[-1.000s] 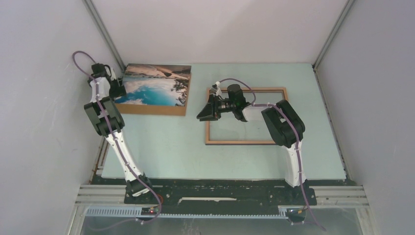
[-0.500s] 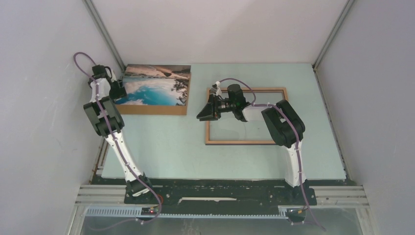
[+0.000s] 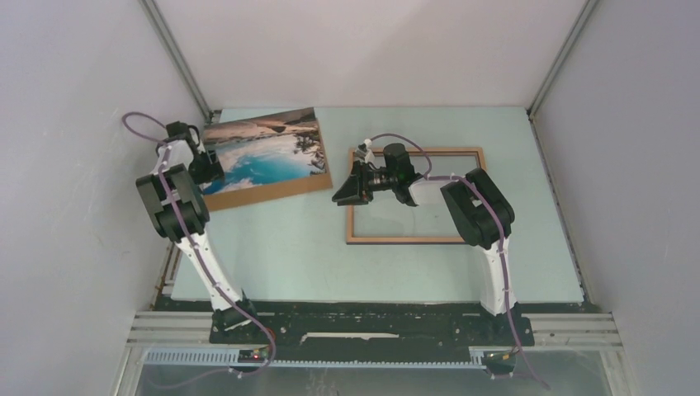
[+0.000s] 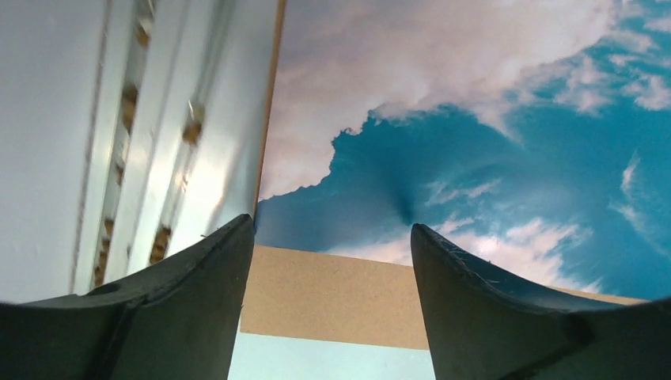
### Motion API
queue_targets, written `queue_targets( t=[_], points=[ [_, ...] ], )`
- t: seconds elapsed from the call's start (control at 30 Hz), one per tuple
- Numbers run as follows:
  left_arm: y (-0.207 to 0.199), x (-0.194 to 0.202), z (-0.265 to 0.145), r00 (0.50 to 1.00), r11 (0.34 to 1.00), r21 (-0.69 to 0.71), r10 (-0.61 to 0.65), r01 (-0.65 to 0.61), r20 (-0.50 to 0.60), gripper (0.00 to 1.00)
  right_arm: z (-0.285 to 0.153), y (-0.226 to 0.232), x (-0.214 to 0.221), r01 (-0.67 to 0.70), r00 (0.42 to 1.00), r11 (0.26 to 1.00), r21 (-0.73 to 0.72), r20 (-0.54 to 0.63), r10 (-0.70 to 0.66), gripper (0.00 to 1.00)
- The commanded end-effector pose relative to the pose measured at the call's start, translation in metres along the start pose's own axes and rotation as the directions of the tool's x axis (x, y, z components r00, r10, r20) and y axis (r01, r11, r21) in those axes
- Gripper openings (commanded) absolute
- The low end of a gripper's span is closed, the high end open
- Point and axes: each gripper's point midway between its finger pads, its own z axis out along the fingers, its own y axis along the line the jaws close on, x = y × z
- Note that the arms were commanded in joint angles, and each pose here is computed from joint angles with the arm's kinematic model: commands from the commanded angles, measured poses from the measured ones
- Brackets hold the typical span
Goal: Put the photo into the frame
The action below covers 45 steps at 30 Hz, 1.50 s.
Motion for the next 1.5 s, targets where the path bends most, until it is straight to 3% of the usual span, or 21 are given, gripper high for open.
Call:
queue_targets(
  t=[0.0,0.27,0.4,0.53,0.7,0.83,0.97,1.1,1.27,1.37,1.47],
  points=[
    [-0.014,0.024,-0.037,0.999,0.998,-0.041,-0.048,0.047,-0.004,0.75,-0.001,0.014,-0.003,0.060,0.998,0.998,-0.016,0.014,-0.060,0.56],
    [-0.060,0.107,-0.066,0.990,0.991,0.084,-0.099,0.108,-0.104,0.74,0.000,0.016,-0.002,0.054,0.998,0.998,-0.025,0.011,-0.054,0.56],
    [-0.061,0.121,-0.086,0.988,0.983,0.093,-0.154,0.157,-0.033,0.75,0.001,0.015,-0.002,0.056,0.998,0.998,-0.018,0.012,-0.056,0.56],
    [-0.055,0.089,-0.113,0.974,0.979,0.080,-0.198,0.189,0.112,0.77,0.001,0.012,-0.004,0.060,0.998,0.998,0.005,0.026,-0.060,0.56],
    [-0.095,0.035,-0.137,0.922,0.930,0.298,-0.293,0.213,0.254,0.84,-0.001,-0.006,-0.015,0.090,0.992,0.986,0.142,0.070,-0.101,0.58],
    [-0.118,0.004,-0.130,0.870,0.865,0.396,-0.426,0.309,0.250,0.85,0.006,-0.011,-0.040,0.157,0.980,0.945,0.288,0.071,-0.185,0.61],
    [-0.125,-0.025,-0.116,0.797,0.808,0.434,-0.539,0.399,0.273,0.87,0.004,-0.013,-0.076,0.138,0.974,0.924,0.356,0.120,-0.191,0.63],
    [-0.118,-0.046,-0.100,0.759,0.790,0.399,-0.588,0.466,0.278,0.88,0.008,-0.017,-0.114,0.152,0.966,0.897,0.414,0.127,-0.223,0.63],
    [-0.080,-0.056,-0.102,0.716,0.827,0.242,-0.561,0.507,0.416,0.92,0.008,-0.026,-0.158,0.139,0.957,0.890,0.435,0.174,-0.234,0.63],
    [-0.069,-0.054,-0.096,0.739,0.856,0.187,-0.512,0.482,0.437,0.97,0.012,-0.033,-0.175,0.134,0.953,0.894,0.428,0.192,-0.235,0.64],
    [-0.085,-0.054,-0.080,0.824,0.895,0.209,-0.445,0.395,0.352,0.97,0.015,-0.040,-0.186,0.133,0.948,0.900,0.415,0.212,-0.238,0.67]
  ],
)
